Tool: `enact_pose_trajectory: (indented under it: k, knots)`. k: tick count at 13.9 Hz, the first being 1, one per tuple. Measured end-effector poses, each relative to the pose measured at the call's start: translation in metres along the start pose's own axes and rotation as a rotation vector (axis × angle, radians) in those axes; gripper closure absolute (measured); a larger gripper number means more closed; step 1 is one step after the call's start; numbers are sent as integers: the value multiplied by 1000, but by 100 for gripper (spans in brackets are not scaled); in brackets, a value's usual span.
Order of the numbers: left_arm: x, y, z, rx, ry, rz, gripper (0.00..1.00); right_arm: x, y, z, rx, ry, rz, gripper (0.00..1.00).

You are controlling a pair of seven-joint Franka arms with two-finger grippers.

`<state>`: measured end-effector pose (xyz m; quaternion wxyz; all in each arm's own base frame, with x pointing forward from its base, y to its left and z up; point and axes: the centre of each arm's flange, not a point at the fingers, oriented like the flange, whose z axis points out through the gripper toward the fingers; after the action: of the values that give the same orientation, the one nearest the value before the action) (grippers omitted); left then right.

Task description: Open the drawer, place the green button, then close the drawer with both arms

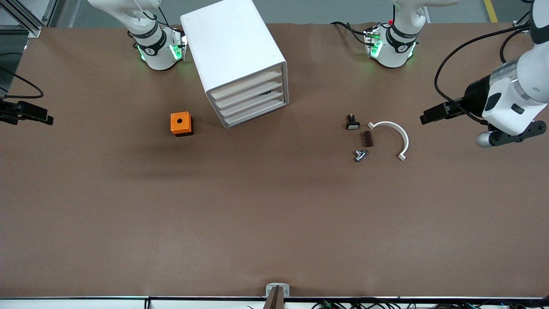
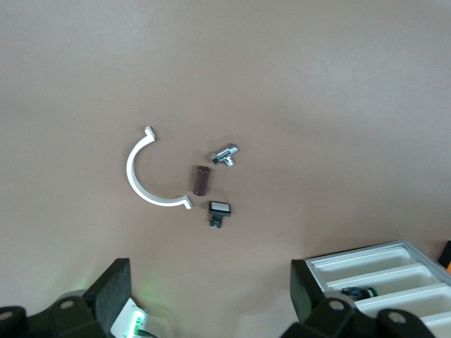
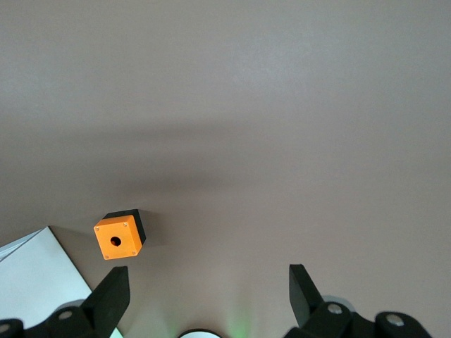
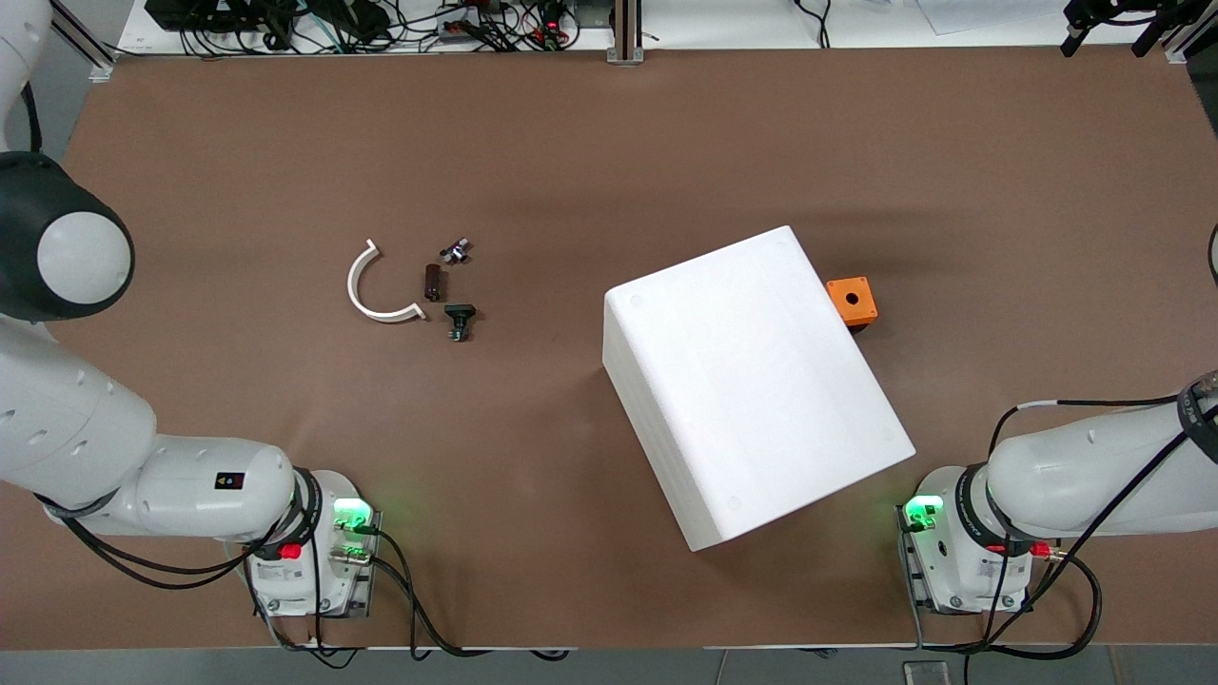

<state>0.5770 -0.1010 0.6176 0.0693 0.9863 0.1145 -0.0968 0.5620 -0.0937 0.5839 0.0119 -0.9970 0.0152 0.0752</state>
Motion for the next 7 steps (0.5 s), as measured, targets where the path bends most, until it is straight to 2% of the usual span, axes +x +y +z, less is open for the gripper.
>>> enact_pose_trajectory:
  k: [7]
  knots:
    - [-6,-77,-10,73,13,101,0,-5,2,-10,0,21,-1,0]
